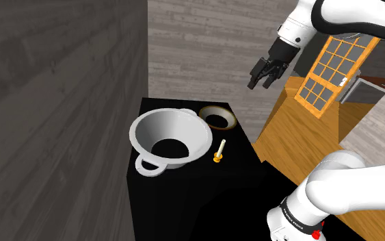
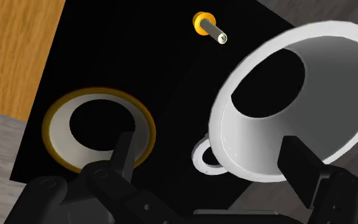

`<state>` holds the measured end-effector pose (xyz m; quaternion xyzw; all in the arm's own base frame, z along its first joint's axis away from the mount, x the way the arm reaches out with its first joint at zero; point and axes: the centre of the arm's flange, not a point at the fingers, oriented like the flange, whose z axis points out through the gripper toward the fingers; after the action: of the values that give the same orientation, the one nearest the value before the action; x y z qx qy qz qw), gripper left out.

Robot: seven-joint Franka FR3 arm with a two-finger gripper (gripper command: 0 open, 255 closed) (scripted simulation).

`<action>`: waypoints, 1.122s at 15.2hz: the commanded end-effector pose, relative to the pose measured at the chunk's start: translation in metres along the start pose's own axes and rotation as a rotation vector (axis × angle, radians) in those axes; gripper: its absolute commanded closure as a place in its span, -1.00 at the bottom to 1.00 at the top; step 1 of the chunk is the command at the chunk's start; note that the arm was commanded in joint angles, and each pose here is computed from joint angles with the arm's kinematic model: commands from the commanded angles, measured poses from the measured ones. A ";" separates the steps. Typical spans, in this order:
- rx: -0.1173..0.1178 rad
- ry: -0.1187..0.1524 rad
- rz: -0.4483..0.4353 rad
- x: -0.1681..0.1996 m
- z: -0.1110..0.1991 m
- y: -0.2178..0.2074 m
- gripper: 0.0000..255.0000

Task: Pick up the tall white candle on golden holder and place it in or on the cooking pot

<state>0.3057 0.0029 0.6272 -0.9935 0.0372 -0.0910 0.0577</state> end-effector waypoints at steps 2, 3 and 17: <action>-0.009 -0.009 0.004 0.000 0.012 -0.005 -1.00; -0.017 -0.017 0.008 -0.001 0.025 -0.011 -1.00; -0.138 -0.138 0.061 -0.017 0.203 -0.073 -1.00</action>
<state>0.3343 0.0930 0.4487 -0.9975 0.0671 -0.0219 -0.0016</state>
